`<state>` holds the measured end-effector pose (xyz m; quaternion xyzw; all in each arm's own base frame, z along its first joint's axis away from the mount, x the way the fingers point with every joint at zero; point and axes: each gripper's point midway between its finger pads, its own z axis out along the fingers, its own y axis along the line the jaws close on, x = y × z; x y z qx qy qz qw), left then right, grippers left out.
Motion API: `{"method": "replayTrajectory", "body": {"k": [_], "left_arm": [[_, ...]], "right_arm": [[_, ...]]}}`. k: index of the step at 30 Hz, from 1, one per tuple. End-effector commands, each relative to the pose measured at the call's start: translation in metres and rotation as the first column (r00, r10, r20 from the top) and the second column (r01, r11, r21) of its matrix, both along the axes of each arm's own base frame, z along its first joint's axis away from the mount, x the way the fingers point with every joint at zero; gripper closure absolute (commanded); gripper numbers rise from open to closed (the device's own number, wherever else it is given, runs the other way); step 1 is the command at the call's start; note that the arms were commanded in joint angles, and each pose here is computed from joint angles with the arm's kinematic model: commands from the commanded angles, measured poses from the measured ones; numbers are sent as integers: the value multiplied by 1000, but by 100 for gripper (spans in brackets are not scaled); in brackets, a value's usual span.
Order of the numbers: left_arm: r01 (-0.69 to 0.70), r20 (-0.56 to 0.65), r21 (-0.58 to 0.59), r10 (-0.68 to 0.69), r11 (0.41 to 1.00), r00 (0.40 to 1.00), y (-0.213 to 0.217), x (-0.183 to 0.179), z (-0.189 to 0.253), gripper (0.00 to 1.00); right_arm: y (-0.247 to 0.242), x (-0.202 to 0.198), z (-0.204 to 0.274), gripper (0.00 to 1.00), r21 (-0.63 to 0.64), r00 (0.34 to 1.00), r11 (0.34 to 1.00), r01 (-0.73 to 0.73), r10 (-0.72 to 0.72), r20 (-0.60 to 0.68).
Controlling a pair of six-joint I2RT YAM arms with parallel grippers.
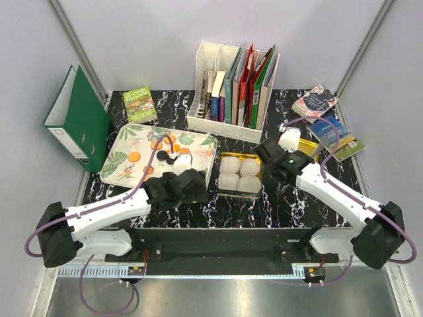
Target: Pack the cookies
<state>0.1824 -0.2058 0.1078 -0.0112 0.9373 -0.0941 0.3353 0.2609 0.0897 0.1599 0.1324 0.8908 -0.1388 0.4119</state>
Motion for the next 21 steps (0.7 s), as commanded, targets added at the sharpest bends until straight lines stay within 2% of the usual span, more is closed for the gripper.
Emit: {"method": "replayTrajectory", "body": {"k": [1, 2, 3, 4, 5, 9, 17, 21], "left_arm": [[18, 47, -77, -14, 997, 999, -15, 6, 22, 1], [19, 51, -82, -15, 996, 999, -14, 6, 22, 1], [19, 53, -85, -15, 996, 999, -13, 6, 23, 1], [22, 54, -86, -18, 996, 998, -13, 5, 23, 1], [22, 58, -93, -16, 995, 998, -12, 5, 24, 1], [24, 66, -107, -17, 994, 998, -11, 4, 27, 1], [28, 50, -118, -22, 993, 999, -13, 1, 20, 1], [28, 40, -115, -24, 993, 999, -13, 0, 17, 1]], "right_arm": [[6, 43, 6, 95, 116, 984, 977, -179, 176, 36], [4, 44, 2, 93, 145, 978, 968, -206, 203, 38], [18, 50, 3, 92, 228, 965, 937, -264, 256, 61], [12, 54, 1, 93, 248, 967, 935, -254, 246, 62], [3, 60, -1, 99, 259, 975, 940, -223, 216, 53], [-8, 68, -8, 100, 231, 988, 961, -153, 149, 36], [1, 88, -49, 100, 182, 970, 957, -228, 240, -47], [-4, 106, -62, 100, 200, 976, 958, -206, 215, -24]]}}
